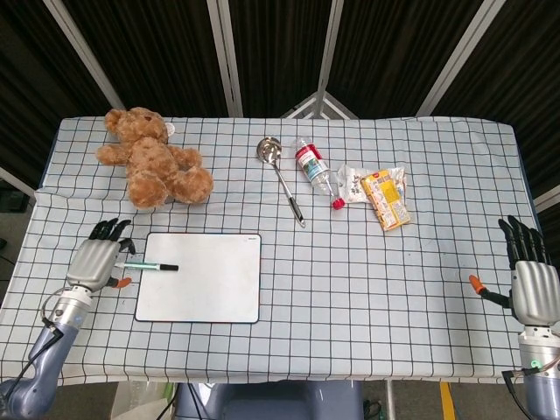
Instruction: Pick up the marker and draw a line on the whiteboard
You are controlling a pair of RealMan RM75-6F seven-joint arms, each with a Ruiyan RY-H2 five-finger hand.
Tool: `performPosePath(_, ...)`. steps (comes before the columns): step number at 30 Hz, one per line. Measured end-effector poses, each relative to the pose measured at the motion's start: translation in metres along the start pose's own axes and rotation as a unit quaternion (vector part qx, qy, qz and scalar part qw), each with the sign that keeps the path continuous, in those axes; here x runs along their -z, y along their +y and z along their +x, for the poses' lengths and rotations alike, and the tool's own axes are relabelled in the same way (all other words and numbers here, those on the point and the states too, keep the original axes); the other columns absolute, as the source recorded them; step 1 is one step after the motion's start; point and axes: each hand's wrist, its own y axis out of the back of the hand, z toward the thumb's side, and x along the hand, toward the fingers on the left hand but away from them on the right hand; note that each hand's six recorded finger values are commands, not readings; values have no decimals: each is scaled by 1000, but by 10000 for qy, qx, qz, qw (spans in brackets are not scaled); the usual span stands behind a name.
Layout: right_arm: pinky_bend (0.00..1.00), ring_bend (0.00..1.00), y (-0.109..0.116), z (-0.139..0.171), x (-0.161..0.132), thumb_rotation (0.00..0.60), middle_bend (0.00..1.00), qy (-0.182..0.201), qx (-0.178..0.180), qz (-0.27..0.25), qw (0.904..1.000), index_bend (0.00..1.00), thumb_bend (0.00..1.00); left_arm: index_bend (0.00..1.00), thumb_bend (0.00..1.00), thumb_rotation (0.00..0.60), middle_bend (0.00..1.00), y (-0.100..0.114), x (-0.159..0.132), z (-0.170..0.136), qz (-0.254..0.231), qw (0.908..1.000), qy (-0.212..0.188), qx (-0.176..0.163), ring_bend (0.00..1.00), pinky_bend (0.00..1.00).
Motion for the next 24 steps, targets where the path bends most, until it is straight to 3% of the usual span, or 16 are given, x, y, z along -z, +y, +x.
performPosePath(14, 0, 0, -1, 0, -1, 600, 0, 15, -30, -49, 10000, 0, 210, 431, 353, 600, 71, -23, -10, 22, 239, 9992, 177, 281, 0, 27)
performPosePath(24, 0, 0, -3, -1, -2, 600, 0, 17, -56, -87, 9999, 0, 209, 420, 375, 600, 68, -34, -15, 27, 224, 9986, 215, 434, 0, 27)
